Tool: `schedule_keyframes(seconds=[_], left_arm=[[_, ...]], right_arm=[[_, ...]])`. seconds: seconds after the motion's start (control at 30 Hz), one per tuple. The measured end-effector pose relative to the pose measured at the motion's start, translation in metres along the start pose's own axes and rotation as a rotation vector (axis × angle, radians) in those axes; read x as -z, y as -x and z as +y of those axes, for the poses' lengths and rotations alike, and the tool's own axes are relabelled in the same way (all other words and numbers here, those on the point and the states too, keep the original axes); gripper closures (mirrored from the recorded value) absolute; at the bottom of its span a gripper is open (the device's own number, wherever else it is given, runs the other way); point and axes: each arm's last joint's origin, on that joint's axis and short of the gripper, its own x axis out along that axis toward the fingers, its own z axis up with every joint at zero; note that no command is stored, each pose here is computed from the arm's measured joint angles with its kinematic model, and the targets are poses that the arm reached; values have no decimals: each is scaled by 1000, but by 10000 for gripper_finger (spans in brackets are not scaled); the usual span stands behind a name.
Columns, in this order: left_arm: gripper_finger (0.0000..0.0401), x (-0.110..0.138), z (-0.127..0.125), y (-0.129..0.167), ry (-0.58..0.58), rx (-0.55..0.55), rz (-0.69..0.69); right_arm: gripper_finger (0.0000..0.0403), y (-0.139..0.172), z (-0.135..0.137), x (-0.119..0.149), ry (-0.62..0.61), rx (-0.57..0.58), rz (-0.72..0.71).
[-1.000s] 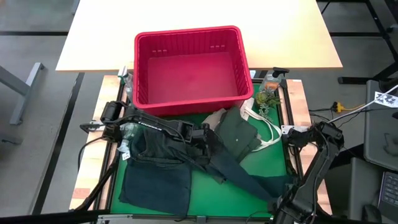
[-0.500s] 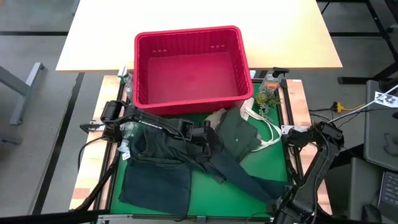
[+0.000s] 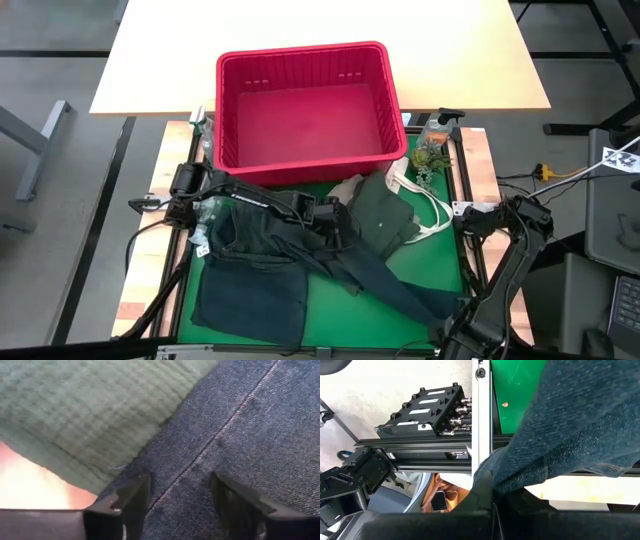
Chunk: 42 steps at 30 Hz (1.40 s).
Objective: Fold laundry
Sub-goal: Fold the dark blue pants
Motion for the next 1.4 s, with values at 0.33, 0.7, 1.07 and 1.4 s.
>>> schedule_keyframes(seconds=[0.33,0.7,1.07,1.4], left_arm=[[341,0,0,0,7,-1,-1],[399,0,0,1,36,0,-3],[291,-1,0,1,50,-35,-10],[179,2,0,-7,-29,-43,8]], right_arm=[[400,0,0,0,2,-2,7],[400,2,-1,2,4,-5,7],[400,7,-2,6,19,-14,8],[400,7,-2,5,42,-9,-11]])
